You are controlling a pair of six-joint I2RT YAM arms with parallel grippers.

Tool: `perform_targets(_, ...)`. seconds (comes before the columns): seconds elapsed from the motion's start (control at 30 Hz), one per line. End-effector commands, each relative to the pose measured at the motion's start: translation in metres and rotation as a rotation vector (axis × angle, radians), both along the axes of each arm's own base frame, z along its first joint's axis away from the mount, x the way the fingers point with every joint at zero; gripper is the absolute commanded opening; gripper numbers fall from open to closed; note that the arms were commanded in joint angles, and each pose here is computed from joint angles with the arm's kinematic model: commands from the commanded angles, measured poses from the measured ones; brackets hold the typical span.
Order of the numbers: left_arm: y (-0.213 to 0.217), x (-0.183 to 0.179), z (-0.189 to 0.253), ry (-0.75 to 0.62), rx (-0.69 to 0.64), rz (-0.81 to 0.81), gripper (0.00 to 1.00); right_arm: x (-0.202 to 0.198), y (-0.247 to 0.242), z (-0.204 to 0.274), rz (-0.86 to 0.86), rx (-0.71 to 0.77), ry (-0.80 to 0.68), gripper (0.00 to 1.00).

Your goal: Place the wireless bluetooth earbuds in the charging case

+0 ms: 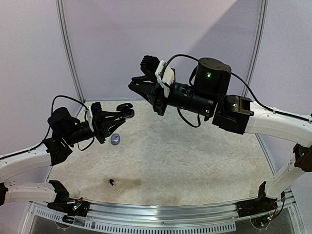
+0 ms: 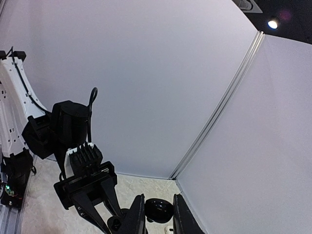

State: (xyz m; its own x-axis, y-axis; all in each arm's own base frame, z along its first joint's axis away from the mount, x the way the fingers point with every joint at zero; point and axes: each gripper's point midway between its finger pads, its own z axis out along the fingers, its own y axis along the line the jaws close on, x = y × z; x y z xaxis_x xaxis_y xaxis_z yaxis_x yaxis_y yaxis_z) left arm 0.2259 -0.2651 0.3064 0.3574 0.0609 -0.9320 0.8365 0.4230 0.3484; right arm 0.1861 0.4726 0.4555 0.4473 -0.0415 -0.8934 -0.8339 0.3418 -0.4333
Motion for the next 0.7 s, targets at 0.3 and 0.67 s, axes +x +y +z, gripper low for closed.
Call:
perform_targets(0.3, -0.004, -0.005, 0.027, -0.086, -0.074, 0.023, 0.00, -0.008, -0.001, -0.019, 0.018, -0.067, -0.002, 0.00)
perform_targets(0.67, -0.010, -0.009, 0.026, -0.090, -0.051, 0.025, 0.00, -0.003, 0.011, -0.035, 0.024, -0.044, 0.026, 0.00)
